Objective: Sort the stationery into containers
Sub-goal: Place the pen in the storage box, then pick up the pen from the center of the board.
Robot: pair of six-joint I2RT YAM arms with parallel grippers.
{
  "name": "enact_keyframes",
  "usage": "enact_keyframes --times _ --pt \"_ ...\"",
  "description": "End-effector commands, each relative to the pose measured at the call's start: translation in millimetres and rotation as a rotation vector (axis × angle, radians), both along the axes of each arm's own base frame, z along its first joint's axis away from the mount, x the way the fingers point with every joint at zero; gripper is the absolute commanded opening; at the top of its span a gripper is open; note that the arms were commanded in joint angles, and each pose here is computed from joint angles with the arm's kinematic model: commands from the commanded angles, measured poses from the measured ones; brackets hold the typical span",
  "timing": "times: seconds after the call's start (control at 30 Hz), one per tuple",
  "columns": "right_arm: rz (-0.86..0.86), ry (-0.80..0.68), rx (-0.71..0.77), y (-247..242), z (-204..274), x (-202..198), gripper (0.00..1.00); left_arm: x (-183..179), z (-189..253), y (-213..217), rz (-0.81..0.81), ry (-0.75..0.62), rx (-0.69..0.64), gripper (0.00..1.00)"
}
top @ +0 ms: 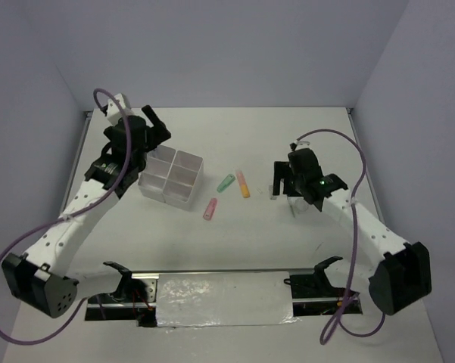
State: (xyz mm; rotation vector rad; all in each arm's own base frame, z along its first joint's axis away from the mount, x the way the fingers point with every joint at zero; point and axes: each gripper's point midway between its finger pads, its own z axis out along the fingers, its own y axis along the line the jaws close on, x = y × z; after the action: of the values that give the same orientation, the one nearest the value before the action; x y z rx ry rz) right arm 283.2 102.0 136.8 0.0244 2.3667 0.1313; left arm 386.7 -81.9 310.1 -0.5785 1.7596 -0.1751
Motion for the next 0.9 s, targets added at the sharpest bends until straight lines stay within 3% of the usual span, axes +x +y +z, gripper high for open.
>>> enact_keyframes --times 0.0,0.13,0.3,0.5,0.87 --pt "-0.01 0.049 -0.007 -13 0 20 0.82 -55 -28 -11 -0.145 0.202 -0.037 0.99" --pt "-0.009 0.111 -0.023 -22 -20 36 0.7 -98 -34 -14 -0.259 0.192 -0.064 0.99" --pt "-0.011 0.226 -0.077 -25 -54 43 0.6 -126 -45 -8 -0.341 0.238 0.028 0.99" --pt "-0.006 0.311 -0.096 -26 -87 39 0.55 -131 -88 5 -0.345 0.316 0.139 0.99" --pt "0.008 0.4 -0.106 -27 -118 33 0.47 -132 -88 0 -0.382 0.312 0.136 0.99"
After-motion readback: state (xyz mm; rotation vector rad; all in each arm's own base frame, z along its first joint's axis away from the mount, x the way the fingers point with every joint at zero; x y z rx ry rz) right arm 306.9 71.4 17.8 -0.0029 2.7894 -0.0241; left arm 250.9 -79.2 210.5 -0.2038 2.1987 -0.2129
